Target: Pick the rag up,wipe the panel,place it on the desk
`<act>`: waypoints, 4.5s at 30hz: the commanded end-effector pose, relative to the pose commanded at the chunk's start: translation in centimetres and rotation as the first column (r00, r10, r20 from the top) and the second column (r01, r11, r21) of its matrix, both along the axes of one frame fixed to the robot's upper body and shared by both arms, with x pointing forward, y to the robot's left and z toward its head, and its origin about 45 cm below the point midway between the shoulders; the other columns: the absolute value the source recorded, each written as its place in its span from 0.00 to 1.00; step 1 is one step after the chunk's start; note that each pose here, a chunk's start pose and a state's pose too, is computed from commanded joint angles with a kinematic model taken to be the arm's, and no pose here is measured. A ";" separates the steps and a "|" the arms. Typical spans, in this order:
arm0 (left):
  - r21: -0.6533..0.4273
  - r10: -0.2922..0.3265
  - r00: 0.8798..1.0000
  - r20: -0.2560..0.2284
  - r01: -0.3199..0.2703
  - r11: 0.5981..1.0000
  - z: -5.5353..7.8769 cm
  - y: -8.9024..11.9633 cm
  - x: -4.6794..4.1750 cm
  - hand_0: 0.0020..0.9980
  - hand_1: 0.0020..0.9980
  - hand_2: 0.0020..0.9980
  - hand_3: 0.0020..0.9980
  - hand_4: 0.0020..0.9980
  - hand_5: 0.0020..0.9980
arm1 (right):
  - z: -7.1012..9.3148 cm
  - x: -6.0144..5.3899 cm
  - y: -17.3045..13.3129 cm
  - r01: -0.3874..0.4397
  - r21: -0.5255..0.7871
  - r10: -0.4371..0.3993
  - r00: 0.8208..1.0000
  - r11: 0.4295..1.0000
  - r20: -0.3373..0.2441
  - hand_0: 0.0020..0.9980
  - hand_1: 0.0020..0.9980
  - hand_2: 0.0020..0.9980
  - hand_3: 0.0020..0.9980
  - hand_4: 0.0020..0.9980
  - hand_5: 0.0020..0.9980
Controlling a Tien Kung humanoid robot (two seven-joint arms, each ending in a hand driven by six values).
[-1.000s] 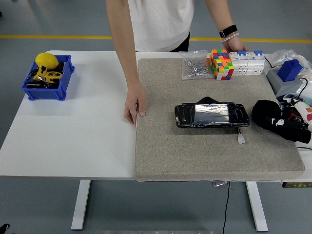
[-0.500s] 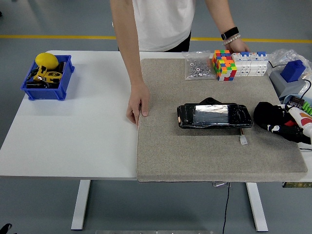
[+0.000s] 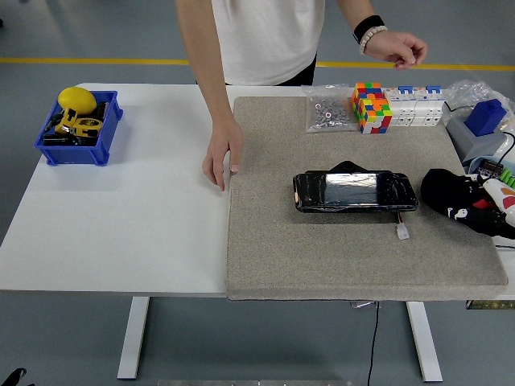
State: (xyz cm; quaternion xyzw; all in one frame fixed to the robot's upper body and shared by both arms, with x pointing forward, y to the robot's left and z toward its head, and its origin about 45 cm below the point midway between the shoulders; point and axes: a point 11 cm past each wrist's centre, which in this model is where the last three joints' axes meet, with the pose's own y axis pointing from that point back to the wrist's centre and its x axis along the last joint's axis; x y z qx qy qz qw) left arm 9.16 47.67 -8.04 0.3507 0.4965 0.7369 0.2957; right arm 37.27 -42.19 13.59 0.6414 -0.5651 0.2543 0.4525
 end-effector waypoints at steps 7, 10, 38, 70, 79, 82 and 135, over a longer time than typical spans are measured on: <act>-0.003 -0.002 1.000 -0.005 0.002 1.000 -0.1 -0.1 -0.12 0.69 0.73 0.73 0.60 0.67 0.62 | 0.3 0.5 0.7 -0.003 0.014 0.003 0.999 1.000 0.032 0.76 0.71 0.76 0.80 1.00 0.58; -0.004 -0.004 1.000 -0.005 0.004 1.000 -0.1 -0.2 -0.11 0.69 0.73 0.73 0.60 0.67 0.62 | 0.0 0.6 0.8 0.003 0.022 -0.004 0.999 1.000 0.032 0.76 0.71 0.76 0.80 1.00 0.58; -0.006 -0.012 1.000 -0.005 0.012 1.000 -0.1 -0.3 0.00 0.68 0.73 0.73 0.61 0.67 0.62 | -0.8 1.8 1.0 0.043 0.052 -0.047 0.995 0.998 0.083 0.47 0.55 0.59 0.63 1.00 0.41; -0.008 -0.006 1.000 0.005 0.006 1.000 -0.1 -0.3 0.17 0.69 0.73 0.73 0.61 0.67 0.63 | 0.1 1.9 0.0 0.085 0.021 -0.087 0.982 0.996 0.165 0.20 0.33 0.36 0.40 0.91 0.04; -0.008 -0.003 1.000 0.006 0.003 1.000 -0.1 -0.3 0.17 0.69 0.73 0.73 0.61 0.67 0.63 | 0.6 2.0 -0.3 0.093 0.017 -0.095 0.979 0.995 0.180 0.17 0.29 0.33 0.37 0.93 0.00; -0.006 -0.003 1.000 0.005 0.003 1.000 -0.1 -0.2 0.12 0.69 0.73 0.73 0.61 0.67 0.63 | 0.7 2.0 -0.5 0.100 0.018 -0.101 0.978 0.995 0.182 0.17 0.29 0.33 0.37 0.93 0.00; 0.018 -0.011 1.000 -0.011 0.011 1.000 0.3 0.8 -0.55 0.69 0.73 0.73 0.61 0.67 0.63 | 5.2 3.3 7.3 0.185 0.186 -0.234 0.927 0.965 0.291 0.16 0.27 0.32 0.37 0.89 0.00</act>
